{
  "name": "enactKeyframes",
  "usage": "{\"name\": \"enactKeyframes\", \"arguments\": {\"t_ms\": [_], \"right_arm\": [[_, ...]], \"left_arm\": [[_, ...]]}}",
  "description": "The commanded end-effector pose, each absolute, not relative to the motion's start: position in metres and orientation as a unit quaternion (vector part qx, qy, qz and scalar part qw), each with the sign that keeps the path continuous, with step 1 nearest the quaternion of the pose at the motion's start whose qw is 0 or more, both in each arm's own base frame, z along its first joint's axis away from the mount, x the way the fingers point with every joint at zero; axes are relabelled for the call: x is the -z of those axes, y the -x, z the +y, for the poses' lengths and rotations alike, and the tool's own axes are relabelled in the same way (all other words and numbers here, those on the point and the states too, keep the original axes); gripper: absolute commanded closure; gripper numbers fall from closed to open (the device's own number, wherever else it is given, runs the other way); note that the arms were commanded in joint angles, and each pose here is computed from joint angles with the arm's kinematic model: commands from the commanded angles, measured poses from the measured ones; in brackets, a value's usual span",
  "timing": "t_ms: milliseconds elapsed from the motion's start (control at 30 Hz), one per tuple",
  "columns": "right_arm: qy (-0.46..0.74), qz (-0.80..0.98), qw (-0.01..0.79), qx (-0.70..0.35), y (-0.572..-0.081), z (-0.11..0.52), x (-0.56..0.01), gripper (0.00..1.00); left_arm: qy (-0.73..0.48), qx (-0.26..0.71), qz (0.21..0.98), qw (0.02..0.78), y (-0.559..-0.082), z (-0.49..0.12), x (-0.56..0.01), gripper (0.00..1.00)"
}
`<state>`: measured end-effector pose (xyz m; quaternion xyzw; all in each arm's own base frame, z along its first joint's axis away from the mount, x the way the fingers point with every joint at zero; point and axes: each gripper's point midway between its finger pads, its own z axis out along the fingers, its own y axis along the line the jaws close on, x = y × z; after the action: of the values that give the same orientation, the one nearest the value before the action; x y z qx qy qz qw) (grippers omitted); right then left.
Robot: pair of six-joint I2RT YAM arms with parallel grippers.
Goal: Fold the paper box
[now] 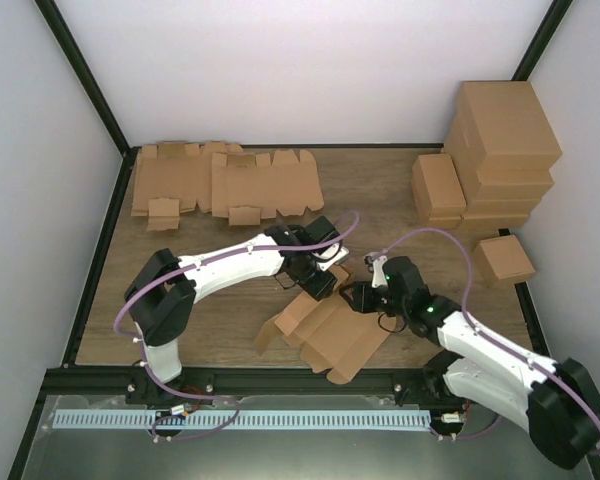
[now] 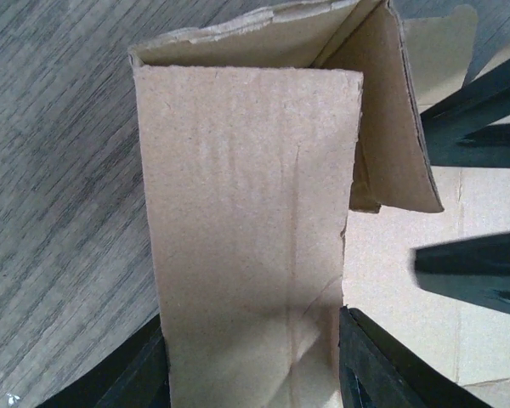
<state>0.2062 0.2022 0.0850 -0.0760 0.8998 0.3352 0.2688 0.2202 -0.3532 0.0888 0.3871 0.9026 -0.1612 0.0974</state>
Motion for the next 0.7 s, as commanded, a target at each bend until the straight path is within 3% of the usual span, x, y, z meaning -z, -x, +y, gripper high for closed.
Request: {"name": "enactKeyframes", "arguments": {"t_ms": [0, 267, 500, 667], "right_arm": [[0.072, 0.884, 0.323, -0.331, -0.211, 0.194, -0.120, 0.56], [0.036, 0.882, 0.363, -0.297, -0.226, 0.175, -0.141, 0.47], [-0.037, 0.875, 0.375, -0.303, -0.261, 0.147, -0.130, 0.50], [-0.011, 0.878, 0.347, -0.330, -0.270, 0.158, -0.118, 0.54]], "left_arm": [[-0.393, 0.148, 0.902, 0.098, -0.222, -0.352, -0.087, 0.50], [-0.397, 0.145, 0.901, 0.098, -0.223, -0.352, -0.088, 0.50], [-0.398, 0.146, 0.900, 0.097, -0.221, -0.350, -0.090, 0.50], [-0.400, 0.162, 0.897, 0.099, -0.218, -0.353, -0.097, 0.50]]}}
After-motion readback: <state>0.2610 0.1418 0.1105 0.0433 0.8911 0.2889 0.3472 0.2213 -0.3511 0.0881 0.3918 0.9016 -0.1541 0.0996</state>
